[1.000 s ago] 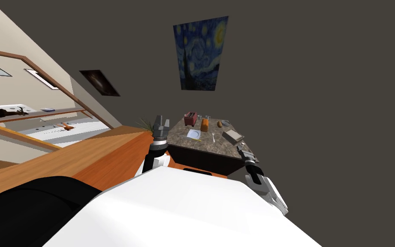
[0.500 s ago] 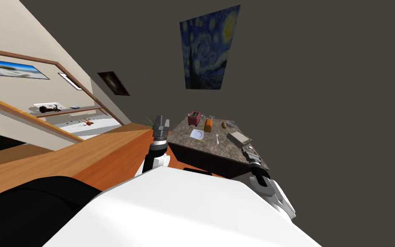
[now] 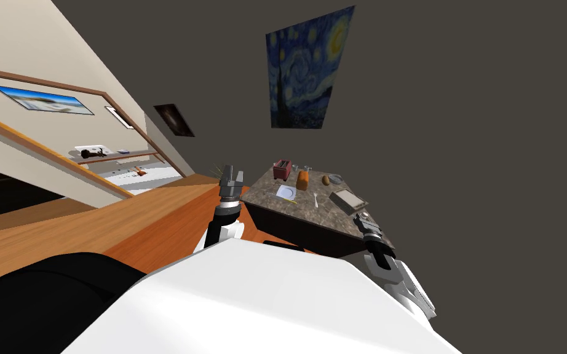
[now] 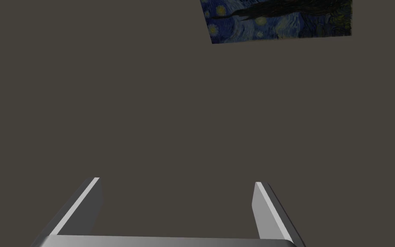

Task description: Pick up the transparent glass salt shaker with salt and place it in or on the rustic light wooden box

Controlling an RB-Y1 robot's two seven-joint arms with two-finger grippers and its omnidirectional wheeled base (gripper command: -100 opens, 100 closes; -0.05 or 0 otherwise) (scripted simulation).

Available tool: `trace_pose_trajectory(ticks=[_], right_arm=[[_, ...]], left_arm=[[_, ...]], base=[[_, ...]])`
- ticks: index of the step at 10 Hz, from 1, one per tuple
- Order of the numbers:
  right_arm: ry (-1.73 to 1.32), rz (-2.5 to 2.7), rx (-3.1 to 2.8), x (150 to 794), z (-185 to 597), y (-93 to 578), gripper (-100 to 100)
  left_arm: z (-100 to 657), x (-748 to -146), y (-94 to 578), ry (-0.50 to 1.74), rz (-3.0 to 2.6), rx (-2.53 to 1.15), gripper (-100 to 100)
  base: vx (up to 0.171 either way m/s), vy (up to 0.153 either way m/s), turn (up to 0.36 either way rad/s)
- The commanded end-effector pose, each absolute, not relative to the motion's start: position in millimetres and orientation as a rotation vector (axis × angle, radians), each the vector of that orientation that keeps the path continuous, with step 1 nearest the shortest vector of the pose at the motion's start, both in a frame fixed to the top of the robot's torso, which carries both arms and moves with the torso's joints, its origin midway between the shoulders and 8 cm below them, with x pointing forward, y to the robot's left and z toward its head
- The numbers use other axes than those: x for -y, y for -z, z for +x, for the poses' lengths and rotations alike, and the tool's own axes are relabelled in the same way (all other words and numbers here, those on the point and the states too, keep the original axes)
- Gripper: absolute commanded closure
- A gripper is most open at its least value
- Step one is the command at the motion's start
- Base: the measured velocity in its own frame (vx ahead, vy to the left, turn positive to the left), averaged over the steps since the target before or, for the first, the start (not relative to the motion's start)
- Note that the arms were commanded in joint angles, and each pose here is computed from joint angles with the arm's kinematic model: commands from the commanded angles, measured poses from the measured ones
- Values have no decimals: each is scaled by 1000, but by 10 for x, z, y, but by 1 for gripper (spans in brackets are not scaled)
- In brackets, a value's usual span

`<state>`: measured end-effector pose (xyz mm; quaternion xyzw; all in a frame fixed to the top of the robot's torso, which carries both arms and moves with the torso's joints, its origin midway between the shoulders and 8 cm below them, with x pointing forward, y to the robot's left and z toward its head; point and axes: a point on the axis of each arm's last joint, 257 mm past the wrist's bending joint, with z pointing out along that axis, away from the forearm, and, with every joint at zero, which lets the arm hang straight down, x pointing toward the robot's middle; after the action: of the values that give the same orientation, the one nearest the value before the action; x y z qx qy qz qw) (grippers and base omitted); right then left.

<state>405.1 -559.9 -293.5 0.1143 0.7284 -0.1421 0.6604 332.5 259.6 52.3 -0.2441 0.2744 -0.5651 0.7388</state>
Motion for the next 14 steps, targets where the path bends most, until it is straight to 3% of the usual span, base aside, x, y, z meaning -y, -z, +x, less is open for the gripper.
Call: trace_pose_trajectory(ticks=[1, 3, 4, 5, 10, 11, 12, 14], right_arm=[[321, 259, -1648, 5599, 4051, 2935, 100], [321, 258, -1648, 5598, 4052, 2935, 100], [322, 258, -1648, 5598, 4052, 2935, 0], [301, 234, -1653, 5390, 4092, 2975, 100], [255, 184, -1656, 4941, 4229, 2973, 100], [254, 182, -1655, 4929, 4231, 2969, 0], [264, 169, -1654, 4917, 4306, 2927, 100], [278, 160, -1652, 4925, 4381, 2872, 100]], left_arm=[[3325, -2596, -523, 1240, -536, -602, 0], [3325, -2596, -523, 1240, -536, -602, 0], [3325, -2596, -523, 1240, -536, -602, 0], [3325, -2596, -523, 1240, -536, -602, 0], [3325, -2597, -523, 1240, -536, -602, 0], [3325, -2596, -523, 1240, -536, -602, 0], [3325, -2596, -523, 1240, -536, -602, 0], [3325, -2596, -524, 1240, -536, -602, 0]], base=[[0, 0, 0], [0, 0, 0], [0, 0, 0], [14, -40, -255], [18, -40, -162], [0, 0, 0], [-140, -30, 122], [-208, -51, 122]])
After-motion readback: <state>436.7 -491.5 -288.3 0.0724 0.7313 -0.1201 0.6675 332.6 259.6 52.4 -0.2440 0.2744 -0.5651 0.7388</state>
